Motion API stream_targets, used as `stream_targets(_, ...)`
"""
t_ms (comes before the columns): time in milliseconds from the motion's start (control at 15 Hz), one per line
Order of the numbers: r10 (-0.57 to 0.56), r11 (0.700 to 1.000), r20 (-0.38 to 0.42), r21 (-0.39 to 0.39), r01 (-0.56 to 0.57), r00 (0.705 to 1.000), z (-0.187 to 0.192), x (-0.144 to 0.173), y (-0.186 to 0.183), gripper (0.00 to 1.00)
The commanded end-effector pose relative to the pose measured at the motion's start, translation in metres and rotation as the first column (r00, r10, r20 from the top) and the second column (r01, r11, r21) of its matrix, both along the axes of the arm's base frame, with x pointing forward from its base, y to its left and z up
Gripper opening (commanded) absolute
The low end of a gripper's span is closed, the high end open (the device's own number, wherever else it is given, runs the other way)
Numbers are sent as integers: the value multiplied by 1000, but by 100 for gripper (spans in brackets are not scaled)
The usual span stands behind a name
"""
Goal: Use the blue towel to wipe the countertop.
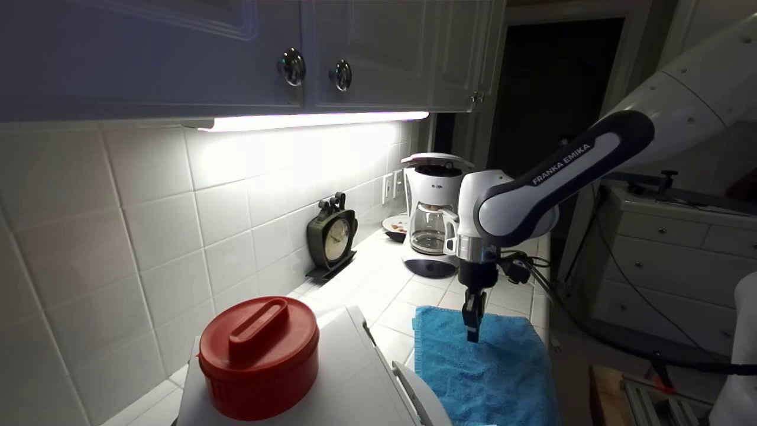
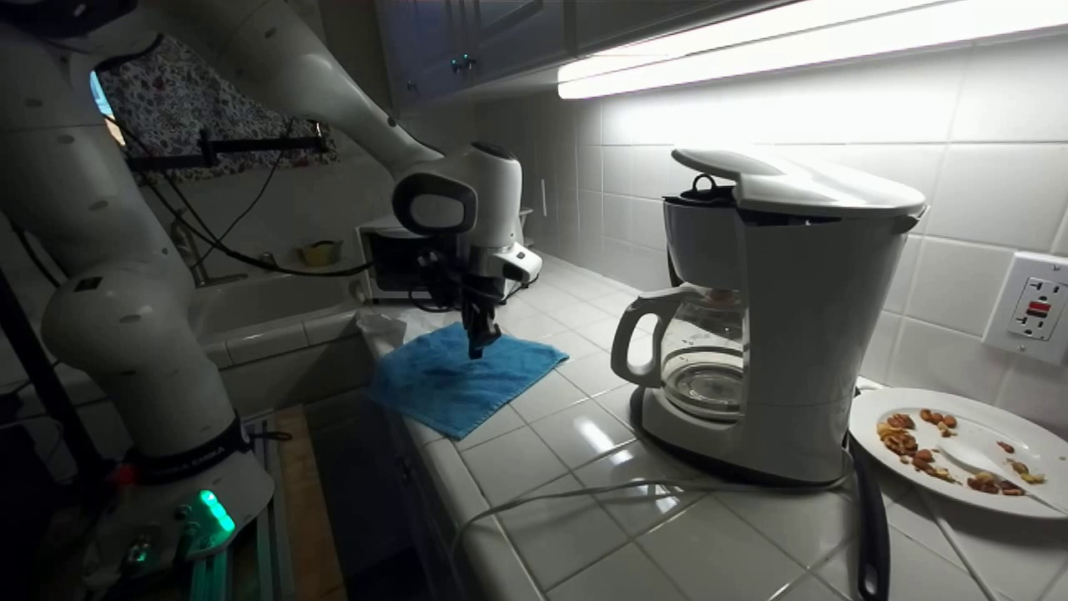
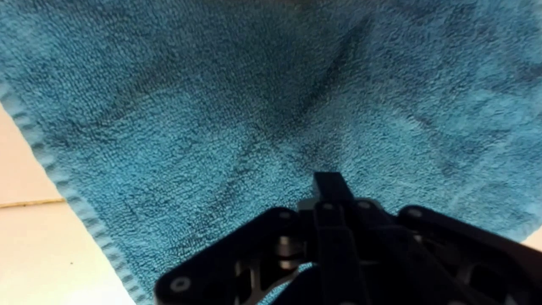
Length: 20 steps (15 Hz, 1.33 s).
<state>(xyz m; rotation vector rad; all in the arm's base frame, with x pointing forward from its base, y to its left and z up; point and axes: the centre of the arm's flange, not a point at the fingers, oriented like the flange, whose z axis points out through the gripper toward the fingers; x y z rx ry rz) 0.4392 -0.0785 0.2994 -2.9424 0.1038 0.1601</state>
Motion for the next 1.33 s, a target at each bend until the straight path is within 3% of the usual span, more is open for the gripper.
stream_targets(0, 0, 999, -11, -40, -1, 1000, -10, 8, 6, 0)
stream_targets(600, -18, 996, 125, -87, 30, 992, -7, 26, -3, 0)
stream_targets(1267, -22, 998, -20, -61, 21, 1000, -12, 28, 1, 0)
